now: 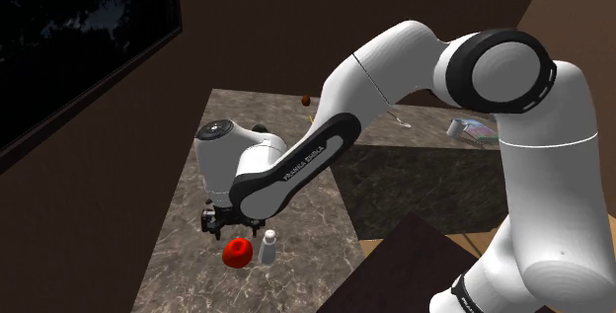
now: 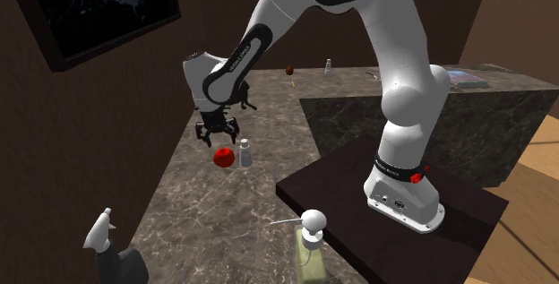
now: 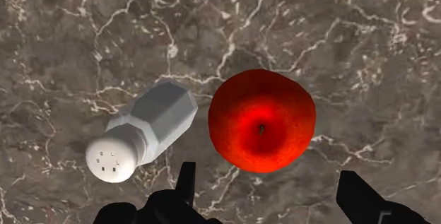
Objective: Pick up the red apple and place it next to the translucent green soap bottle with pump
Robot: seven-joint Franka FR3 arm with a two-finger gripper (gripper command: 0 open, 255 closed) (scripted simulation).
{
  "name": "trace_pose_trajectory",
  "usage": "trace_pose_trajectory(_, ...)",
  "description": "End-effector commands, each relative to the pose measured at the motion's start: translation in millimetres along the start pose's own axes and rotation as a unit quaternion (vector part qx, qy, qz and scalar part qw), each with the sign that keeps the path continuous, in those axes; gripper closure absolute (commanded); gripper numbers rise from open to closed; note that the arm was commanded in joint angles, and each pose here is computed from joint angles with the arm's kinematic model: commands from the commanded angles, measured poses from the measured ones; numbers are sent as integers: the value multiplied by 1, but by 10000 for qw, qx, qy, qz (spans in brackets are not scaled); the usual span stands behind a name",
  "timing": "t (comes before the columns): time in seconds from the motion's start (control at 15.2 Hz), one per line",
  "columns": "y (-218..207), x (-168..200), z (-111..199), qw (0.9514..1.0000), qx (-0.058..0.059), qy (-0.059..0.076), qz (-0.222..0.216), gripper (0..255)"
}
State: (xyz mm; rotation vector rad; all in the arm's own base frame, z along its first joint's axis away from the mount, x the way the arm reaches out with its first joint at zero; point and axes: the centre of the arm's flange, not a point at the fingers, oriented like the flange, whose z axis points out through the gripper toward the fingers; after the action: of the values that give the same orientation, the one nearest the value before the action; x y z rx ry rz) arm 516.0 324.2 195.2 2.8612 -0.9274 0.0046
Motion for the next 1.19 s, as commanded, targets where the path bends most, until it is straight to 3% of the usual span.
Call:
trace_pose_trajectory(0.0,-1,1,12,10000,-1,6,9,0)
trace_pose_trajectory(0.26,-1,1,36,10000,-1,6,9,0)
trace_pose_trajectory(0.79,-1,1,36,10000,-1,6,9,0)
trace_pose_trajectory(0.86,-1,1,36,10000,-1,6,9,255)
trace_pose_trajectory(1.12,-1,1,36,10000,-1,6,9,255)
